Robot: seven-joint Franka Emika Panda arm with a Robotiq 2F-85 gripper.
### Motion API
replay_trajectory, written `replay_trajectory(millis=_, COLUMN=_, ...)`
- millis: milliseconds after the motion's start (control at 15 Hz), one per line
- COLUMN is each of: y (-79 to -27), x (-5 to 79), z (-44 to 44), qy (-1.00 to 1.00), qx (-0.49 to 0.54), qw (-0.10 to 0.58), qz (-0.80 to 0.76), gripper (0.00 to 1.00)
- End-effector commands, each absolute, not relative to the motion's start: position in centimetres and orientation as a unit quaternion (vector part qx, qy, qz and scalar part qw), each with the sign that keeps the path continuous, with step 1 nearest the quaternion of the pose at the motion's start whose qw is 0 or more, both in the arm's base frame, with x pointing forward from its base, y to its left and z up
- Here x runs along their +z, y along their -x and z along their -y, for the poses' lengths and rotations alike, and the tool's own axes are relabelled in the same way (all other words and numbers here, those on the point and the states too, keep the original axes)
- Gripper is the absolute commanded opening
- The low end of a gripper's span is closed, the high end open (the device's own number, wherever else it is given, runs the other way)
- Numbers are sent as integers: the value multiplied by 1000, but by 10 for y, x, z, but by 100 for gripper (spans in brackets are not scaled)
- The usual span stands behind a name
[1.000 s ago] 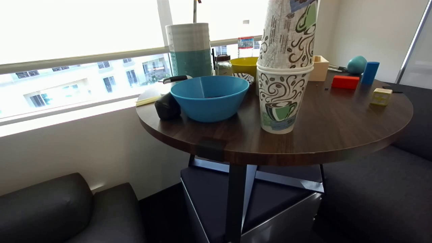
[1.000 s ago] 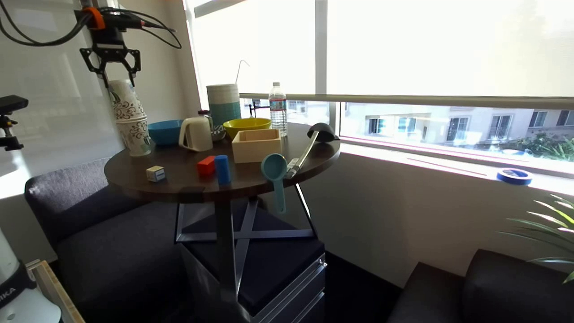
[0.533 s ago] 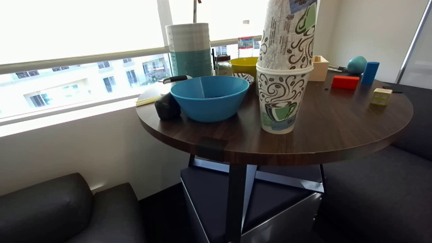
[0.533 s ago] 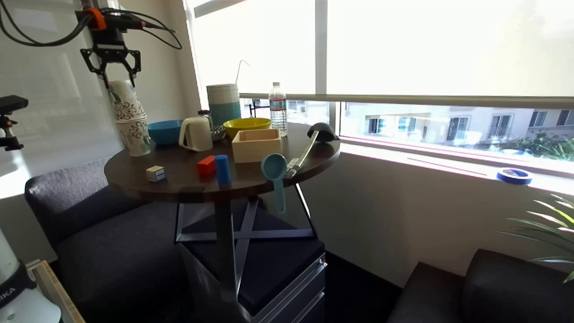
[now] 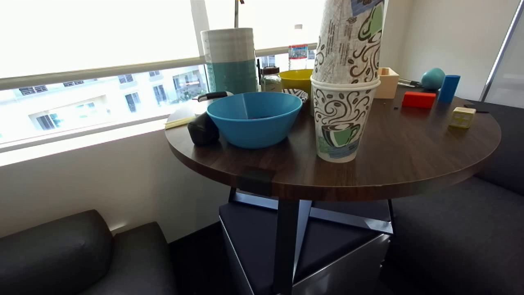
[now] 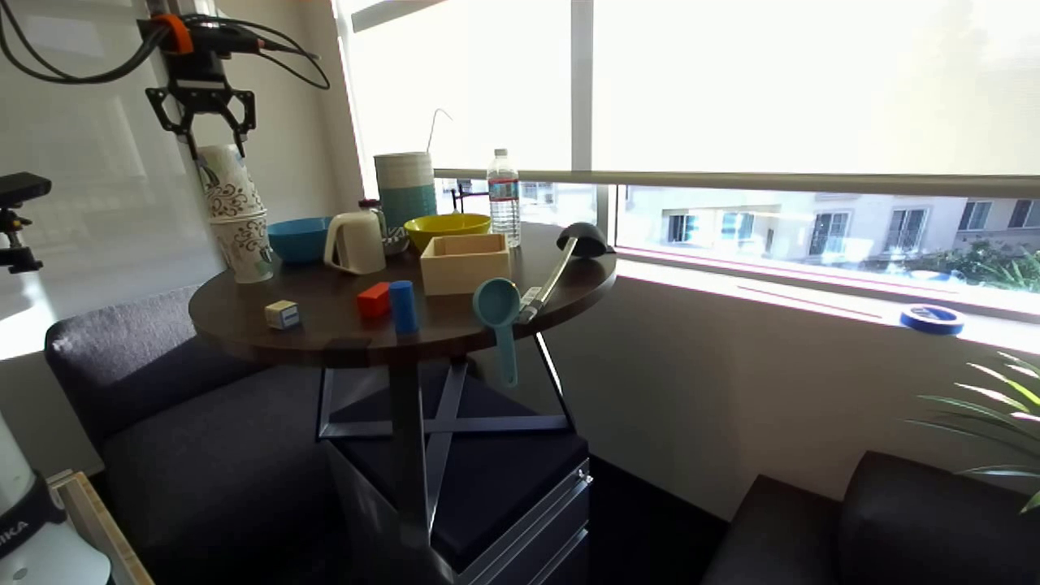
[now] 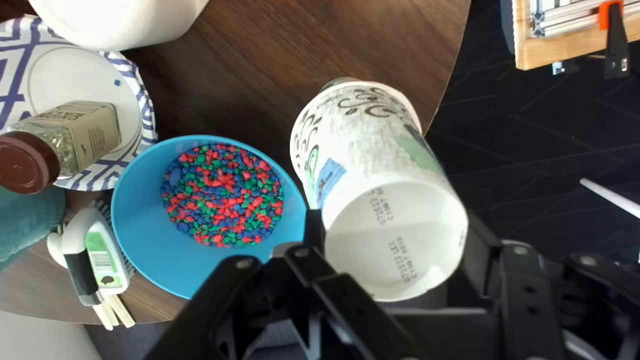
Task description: Cover the cup using the other cup
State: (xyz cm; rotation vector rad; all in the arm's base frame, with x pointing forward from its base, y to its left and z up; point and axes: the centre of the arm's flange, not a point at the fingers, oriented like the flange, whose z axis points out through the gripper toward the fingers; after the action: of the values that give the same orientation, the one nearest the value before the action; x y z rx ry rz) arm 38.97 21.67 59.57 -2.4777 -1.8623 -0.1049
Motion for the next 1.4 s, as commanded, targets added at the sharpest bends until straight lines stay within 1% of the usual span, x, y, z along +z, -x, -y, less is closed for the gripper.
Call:
replay_trajectory(millis=0, y=-394, x=604, z=-220, qy=793, qx=-33, qw=33, qz=608, gripper=40)
replay_trajectory(millis=933, y=-391, x=603, z=-217, qy=792, qx=-17, qw=38, qz=609, gripper=40)
replay_trajectory(millis=1333, y=-391, x=604, z=-220, qy=788, qx=-28, qw=43, qz=613, gripper=40)
